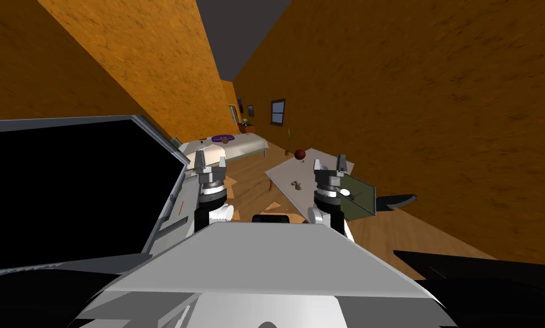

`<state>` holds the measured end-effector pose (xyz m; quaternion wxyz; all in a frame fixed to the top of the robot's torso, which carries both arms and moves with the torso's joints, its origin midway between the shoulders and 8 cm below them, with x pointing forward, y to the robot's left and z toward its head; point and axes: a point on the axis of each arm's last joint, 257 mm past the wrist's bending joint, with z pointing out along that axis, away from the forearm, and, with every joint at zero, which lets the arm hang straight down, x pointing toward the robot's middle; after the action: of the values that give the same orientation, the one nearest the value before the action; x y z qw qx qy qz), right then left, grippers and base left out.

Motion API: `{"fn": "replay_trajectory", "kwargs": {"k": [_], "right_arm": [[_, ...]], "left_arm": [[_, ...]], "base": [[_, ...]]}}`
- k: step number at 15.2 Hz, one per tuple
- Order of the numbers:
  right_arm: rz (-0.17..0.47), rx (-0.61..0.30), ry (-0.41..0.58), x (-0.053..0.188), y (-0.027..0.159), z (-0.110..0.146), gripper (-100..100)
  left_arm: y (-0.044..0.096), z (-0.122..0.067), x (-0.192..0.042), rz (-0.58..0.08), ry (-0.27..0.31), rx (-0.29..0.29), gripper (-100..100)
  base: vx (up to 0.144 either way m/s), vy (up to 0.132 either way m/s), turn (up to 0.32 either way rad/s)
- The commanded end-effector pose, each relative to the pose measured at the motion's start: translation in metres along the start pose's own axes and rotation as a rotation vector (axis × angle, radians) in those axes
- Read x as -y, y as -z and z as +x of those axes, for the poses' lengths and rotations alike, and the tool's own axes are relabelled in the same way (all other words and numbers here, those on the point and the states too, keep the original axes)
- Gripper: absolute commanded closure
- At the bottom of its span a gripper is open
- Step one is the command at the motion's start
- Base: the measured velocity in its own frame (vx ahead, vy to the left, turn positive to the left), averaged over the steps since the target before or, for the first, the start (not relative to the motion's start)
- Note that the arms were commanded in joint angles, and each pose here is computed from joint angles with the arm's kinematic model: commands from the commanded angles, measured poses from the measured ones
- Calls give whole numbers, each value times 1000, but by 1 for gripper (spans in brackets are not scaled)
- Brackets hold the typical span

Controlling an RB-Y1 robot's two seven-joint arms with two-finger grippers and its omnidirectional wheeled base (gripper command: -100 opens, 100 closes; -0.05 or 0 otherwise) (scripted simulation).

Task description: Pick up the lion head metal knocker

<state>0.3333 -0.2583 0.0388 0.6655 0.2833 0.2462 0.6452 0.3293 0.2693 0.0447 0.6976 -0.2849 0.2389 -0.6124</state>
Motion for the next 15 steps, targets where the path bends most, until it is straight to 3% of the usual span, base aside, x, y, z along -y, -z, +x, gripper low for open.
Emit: {"fn": "replay_trajectory", "kwargs": {"k": [1, 7, 9, 10, 12, 15], "right_arm": [[19, -30, 15, 7, 3, 4, -100], [118, -135, 82, 45, 21, 16, -100], [187, -197, 131, 72, 38, 21, -100], [191, -197, 131, 74, 39, 20, -100], [276, -262, 188, 106, 62, 22, -100], [322, -302, 222, 124, 77, 22, -100]], "left_arm": [[0, 0, 0, 0, 0, 0, 0], [0, 0, 0, 0, 0, 0, 0], [0, 0, 0, 0, 0, 0, 0], [0, 0, 0, 0, 0, 0, 0], [0, 0, 0, 0, 0, 0, 0], [0, 0, 0, 0, 0, 0, 0]], "base": [[6, 7, 34], [39, 27, 88], [60, 37, 131], [80, 32, 120], [86, 37, 154], [87, 36, 127]]}}
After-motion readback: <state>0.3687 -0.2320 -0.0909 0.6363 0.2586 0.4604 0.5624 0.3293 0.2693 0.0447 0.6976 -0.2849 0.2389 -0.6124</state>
